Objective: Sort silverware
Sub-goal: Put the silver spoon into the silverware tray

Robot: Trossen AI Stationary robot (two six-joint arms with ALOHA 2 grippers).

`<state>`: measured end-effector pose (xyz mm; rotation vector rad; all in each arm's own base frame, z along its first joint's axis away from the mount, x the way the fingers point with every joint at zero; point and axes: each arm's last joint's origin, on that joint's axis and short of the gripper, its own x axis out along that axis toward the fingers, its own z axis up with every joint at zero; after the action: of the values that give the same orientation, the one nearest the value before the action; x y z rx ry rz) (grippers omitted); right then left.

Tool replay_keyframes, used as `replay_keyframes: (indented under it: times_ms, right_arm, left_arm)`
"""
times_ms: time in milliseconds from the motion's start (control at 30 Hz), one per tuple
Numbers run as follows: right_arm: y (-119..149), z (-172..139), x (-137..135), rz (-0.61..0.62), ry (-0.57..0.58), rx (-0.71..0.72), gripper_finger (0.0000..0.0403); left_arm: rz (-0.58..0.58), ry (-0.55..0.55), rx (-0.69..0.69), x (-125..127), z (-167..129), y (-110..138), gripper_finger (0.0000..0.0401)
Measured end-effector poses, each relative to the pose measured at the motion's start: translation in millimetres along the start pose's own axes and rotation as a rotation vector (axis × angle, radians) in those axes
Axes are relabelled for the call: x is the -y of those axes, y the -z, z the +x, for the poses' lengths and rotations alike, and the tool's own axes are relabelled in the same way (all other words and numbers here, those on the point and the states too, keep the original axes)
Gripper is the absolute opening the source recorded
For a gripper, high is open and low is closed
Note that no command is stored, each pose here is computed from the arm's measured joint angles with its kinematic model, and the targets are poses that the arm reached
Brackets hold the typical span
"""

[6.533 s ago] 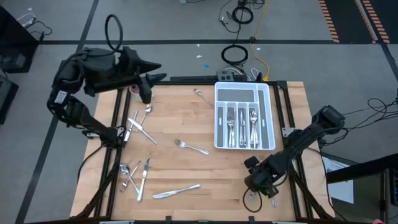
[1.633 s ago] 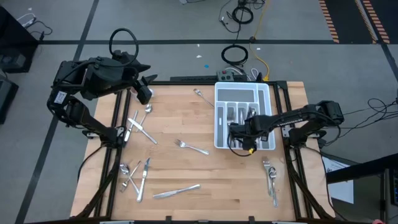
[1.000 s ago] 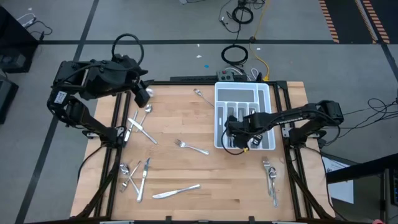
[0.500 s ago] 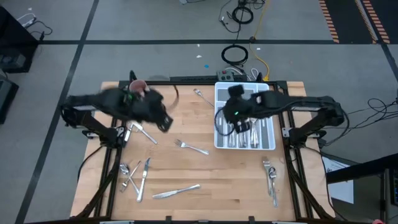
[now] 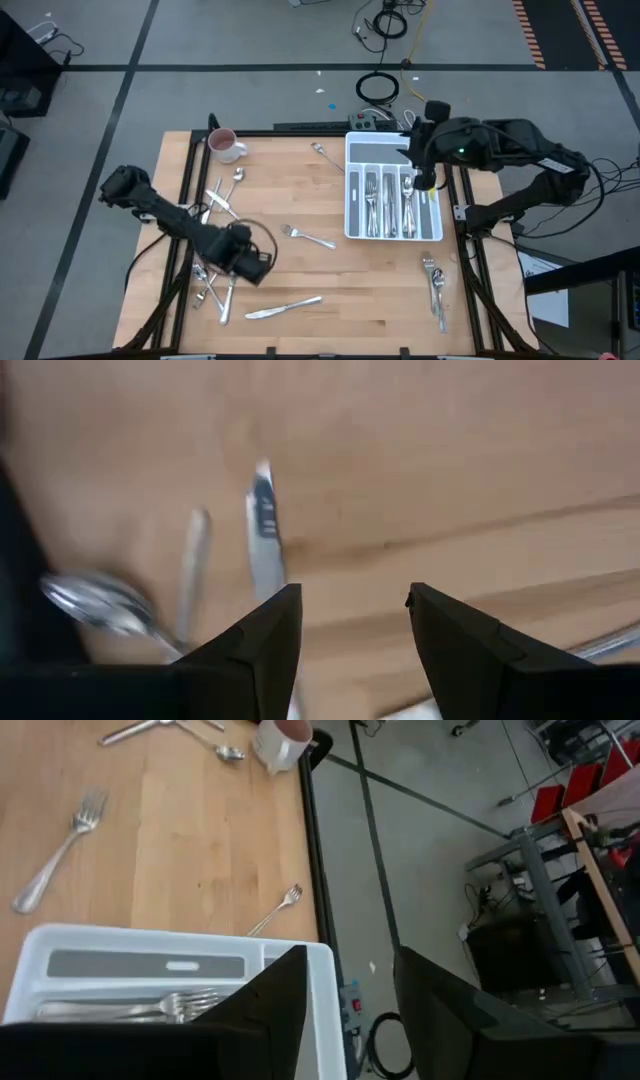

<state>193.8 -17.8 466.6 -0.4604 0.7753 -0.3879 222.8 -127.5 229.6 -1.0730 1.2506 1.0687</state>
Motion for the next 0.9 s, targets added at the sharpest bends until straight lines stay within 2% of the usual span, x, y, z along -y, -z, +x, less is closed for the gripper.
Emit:
replay_keyframes:
  times_ms: [133,300,567,733,900]
  right_arm:
    - [3,-5,2,0.037,0.001,0.004,0.0139]
    - [5,-3,0,0.048,-0.010,-0.024,0.0139]
    - [4,1,-2,0.037,-0.017,-0.043,0.0139]
    - [4,2,-2,0.036,-0.017,-0.044,0.0139]
    - [4,2,-2,0.036,-0.021,-0.043,0.0139]
  left_arm:
    - [-0.087,0.078,-0.046,-2,13,20,0.0191]
    - [-0.117,0.059,-0.061,-15,19,40,0.0191]
    - [-0.075,-0.004,-0.101,-27,28,64,0.0191]
    - [-0.047,-0.054,-0.094,-24,44,73,0.0191]
    - [-0.024,-0.060,-0.098,-18,56,78,0.0191]
